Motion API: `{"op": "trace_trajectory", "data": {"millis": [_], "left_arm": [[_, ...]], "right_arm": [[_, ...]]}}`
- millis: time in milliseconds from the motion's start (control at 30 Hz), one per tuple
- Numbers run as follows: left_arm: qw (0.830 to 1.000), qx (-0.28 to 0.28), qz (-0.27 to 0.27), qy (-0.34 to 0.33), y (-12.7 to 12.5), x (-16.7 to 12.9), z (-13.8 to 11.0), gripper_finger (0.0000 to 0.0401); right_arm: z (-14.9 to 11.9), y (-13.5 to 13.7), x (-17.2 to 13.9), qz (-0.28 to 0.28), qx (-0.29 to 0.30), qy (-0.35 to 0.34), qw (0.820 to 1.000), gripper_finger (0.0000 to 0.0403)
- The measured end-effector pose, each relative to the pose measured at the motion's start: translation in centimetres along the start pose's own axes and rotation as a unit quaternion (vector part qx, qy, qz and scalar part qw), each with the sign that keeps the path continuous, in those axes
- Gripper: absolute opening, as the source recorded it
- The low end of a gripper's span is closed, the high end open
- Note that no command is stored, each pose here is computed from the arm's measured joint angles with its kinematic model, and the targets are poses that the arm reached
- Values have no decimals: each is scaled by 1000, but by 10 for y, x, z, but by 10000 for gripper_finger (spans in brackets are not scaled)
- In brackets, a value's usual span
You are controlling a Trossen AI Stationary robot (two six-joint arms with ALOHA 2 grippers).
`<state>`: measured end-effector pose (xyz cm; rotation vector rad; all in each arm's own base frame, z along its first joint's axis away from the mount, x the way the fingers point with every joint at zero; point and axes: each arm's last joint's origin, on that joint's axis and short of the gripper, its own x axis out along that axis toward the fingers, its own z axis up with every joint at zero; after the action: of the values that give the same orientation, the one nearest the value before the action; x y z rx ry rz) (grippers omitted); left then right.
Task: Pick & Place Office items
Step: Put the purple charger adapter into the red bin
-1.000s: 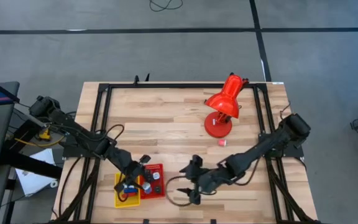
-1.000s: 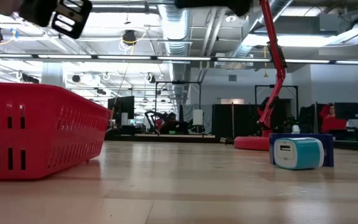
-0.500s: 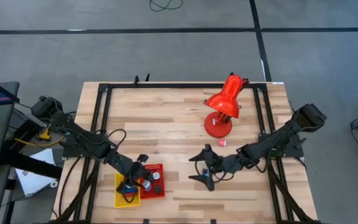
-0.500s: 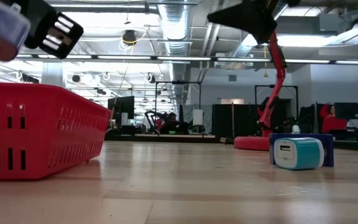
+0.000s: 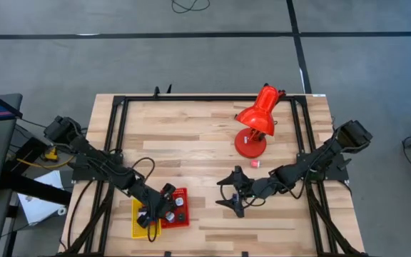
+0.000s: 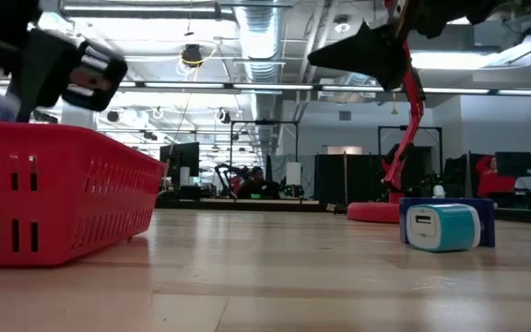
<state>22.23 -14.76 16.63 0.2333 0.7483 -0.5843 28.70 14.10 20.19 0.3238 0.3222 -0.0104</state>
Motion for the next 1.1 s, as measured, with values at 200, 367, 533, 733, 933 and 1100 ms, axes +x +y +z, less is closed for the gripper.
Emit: {"op": "trace_trajectory", "data": {"millis": [200,367,533,733,933,1100], "left_arm": [[1000,11,1,28,0,9,-7,128],[999,25,3,43,1,17,-11,142],[998,27,11,49,1,18,-13,145],[998,27,11,49,1,18,-13,146],[998,23,13,49,3,18,-13,161],[998,23,13,49,3,18,-13,167]], "right_arm": [[2,0,0,2,10,-6,1000,347],[1,0,0,2,9,-4,1000,347],[1,0,0,2,9,-4,1000,347],[1,1,0,2,9,-4,1000,347],[1,1,0,2,9,-4,1000,347],[0,1,0,3,8,-2,1000,347]]}}
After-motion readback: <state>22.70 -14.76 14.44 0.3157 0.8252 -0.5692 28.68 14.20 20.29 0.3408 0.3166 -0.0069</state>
